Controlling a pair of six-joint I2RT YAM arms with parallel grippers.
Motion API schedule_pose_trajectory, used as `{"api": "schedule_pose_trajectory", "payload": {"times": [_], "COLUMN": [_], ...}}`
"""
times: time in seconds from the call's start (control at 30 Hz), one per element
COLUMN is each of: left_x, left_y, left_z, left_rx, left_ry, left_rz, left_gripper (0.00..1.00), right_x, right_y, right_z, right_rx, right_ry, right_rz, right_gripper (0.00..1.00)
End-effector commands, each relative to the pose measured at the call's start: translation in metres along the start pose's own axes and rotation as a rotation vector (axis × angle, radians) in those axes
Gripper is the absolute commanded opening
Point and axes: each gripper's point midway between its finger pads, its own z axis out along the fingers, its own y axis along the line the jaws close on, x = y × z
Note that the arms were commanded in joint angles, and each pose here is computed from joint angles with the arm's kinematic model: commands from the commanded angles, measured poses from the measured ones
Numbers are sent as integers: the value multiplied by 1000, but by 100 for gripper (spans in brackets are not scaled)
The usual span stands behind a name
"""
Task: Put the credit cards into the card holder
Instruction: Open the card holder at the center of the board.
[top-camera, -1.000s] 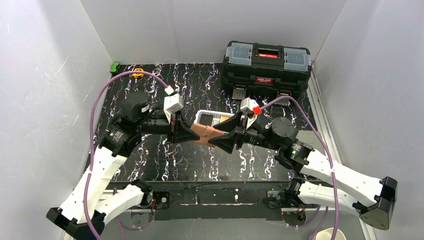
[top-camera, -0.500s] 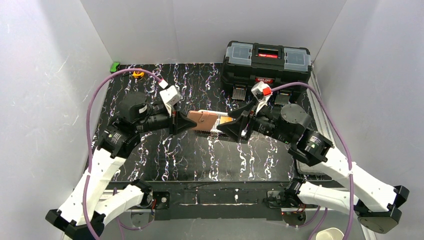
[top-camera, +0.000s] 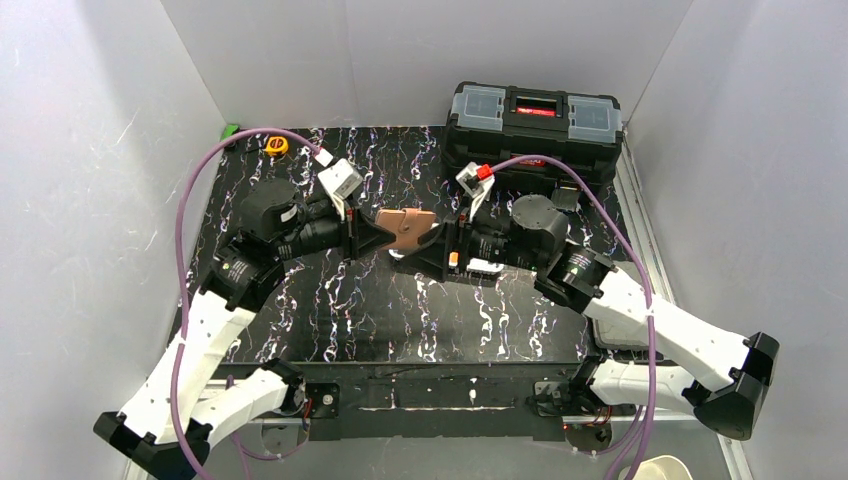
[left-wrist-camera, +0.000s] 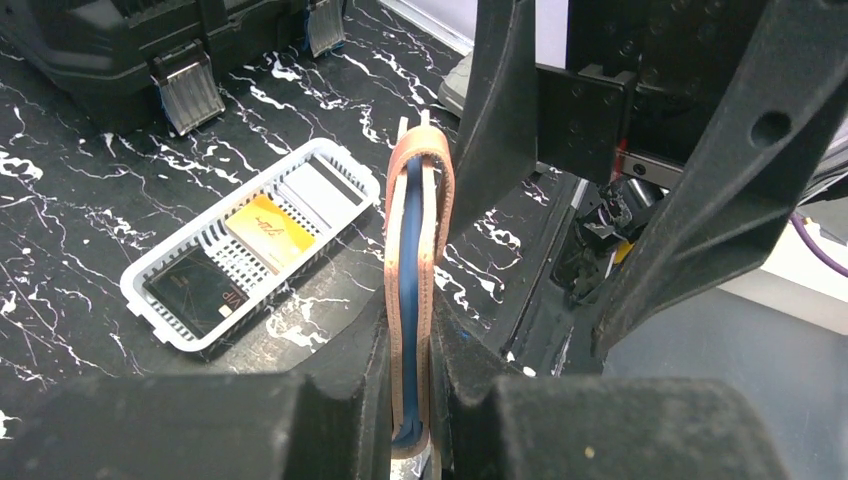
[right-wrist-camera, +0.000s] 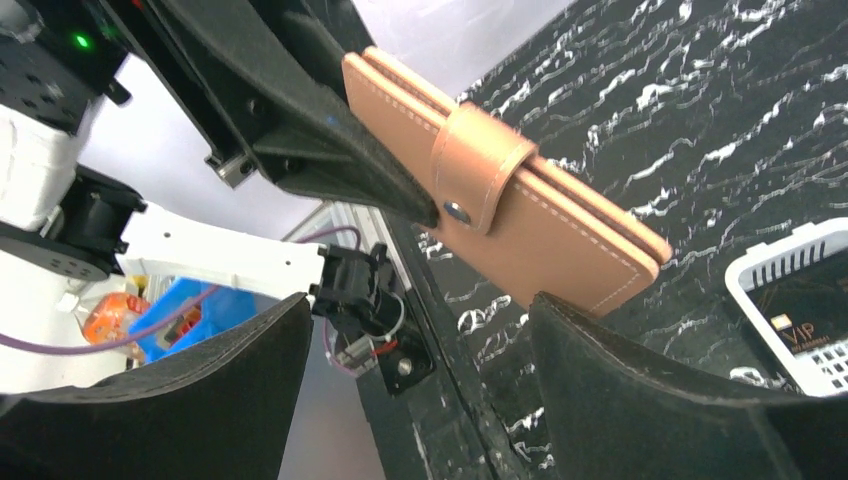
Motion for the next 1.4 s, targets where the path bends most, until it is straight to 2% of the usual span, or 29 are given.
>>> {"api": "schedule_pose_trajectory", "payload": {"times": [0.0,0.23,0.5,0.67,0.97,1.17,1.37], "left_x": [-10,1,4,7,13,13,15], "left_y": [-15,-15,-18,-22,-31,-33,-32], "left_z": [-9,-5,0,3,2,2,1], "left_rx": [41,36,51,72,116,125,119], "left_ry": [-51,-30,-21,-14,-3,-3,-2], "left_rz": [25,16,38,28,4,-1,-1], "left_gripper": [0,0,0,0,0,0,0], "right_x": [-40,-56,-57,-59,-73,-67,-65], "right_y": [11,1,-10,-17,-12,-10,-12], "right_z": [-1,10,22,28,29,40,39], "right_rx": [-23,48,132,205,237,250,296], "right_ry": [-171,-216,-196,-215,-290,-266,-258], "right_rz": [-24,-13,-15,-25,-37,-51,-69], "right_gripper": [83,69,66,59,40,28,11]}}
